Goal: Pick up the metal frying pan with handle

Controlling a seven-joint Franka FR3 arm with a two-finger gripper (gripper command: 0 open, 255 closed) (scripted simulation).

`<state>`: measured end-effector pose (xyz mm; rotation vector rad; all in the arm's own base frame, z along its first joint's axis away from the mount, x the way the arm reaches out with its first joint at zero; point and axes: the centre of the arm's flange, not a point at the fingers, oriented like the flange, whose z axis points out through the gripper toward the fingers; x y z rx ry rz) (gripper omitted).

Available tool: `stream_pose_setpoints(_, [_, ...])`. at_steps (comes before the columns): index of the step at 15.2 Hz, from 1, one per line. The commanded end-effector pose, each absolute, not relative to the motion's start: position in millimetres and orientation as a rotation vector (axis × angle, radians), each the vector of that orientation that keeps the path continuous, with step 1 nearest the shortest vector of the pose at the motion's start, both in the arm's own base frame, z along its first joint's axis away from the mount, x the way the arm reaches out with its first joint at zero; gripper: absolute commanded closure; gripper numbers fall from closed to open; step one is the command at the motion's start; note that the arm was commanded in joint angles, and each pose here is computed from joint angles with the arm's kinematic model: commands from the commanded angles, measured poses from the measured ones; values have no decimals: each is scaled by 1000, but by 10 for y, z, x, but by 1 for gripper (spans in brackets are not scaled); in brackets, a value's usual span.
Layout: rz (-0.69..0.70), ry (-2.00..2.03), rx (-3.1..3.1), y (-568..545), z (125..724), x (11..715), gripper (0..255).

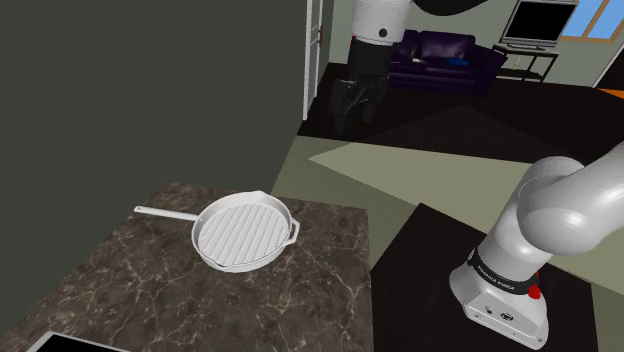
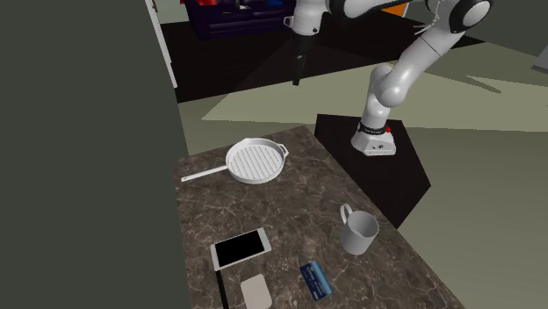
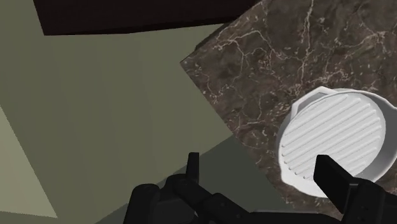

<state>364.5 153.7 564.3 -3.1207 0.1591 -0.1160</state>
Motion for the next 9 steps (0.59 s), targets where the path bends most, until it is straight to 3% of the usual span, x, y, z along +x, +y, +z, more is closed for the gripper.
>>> stream_pose_setpoints(1, [-99, 221, -3126, 1774, 5521, 3738, 0])
stream_pose_setpoints(9, [-28, 449, -3139, 2666, 5069, 4264, 0])
